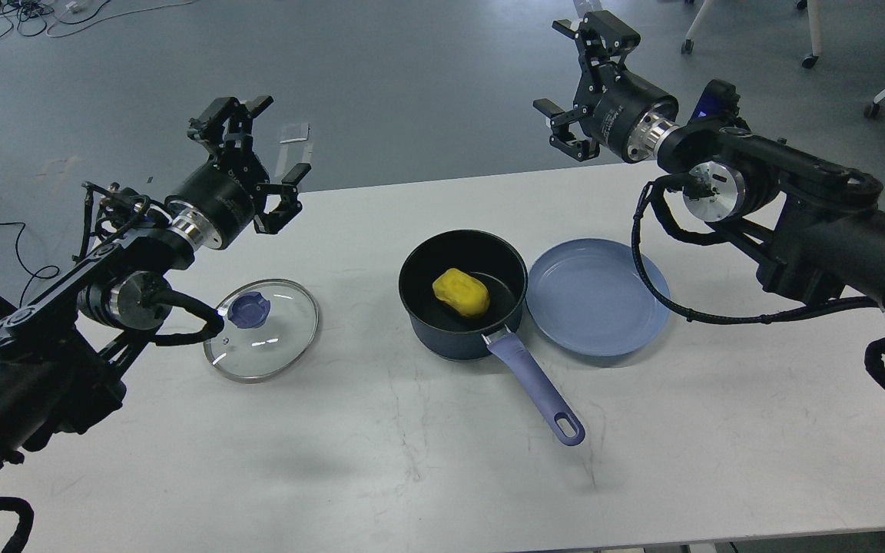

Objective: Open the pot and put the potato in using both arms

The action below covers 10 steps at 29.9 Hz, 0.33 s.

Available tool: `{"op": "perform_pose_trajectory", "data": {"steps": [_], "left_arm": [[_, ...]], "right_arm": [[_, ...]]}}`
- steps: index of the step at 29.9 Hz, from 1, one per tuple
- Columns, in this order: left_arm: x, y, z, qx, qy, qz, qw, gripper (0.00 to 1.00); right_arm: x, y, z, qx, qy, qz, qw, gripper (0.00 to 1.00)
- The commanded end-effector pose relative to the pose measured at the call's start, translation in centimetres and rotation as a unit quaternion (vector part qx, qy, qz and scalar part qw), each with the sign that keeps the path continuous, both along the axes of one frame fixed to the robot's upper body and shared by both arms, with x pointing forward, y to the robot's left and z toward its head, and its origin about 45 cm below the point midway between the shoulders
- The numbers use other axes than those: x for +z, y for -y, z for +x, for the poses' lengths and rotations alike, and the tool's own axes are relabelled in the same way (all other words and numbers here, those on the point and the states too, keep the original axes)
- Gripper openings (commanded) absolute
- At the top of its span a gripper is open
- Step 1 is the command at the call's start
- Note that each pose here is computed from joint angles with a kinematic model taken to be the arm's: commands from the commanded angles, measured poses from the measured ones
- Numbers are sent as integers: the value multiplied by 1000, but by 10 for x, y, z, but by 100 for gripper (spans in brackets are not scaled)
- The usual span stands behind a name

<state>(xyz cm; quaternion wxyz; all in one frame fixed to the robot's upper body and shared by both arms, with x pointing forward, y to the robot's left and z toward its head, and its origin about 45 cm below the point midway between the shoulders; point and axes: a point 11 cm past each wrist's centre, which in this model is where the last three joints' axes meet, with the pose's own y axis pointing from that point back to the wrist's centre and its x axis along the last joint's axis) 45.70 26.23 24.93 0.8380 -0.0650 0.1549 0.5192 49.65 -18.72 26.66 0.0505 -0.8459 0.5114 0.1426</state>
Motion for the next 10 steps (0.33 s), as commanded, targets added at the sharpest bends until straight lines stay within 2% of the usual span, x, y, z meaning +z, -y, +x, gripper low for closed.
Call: {"op": "perform_pose_trajectory", "data": {"steps": [1,10], "left_arm": [[-5,7,0,-1,-6,-4,1000,99],[-7,11,-1,-3,-7,-2,1000,99]], "right_arm": [[-1,1,0,-1,-1,0,1000,100],[0,0,-1,3,0,1,1000,100]]}}
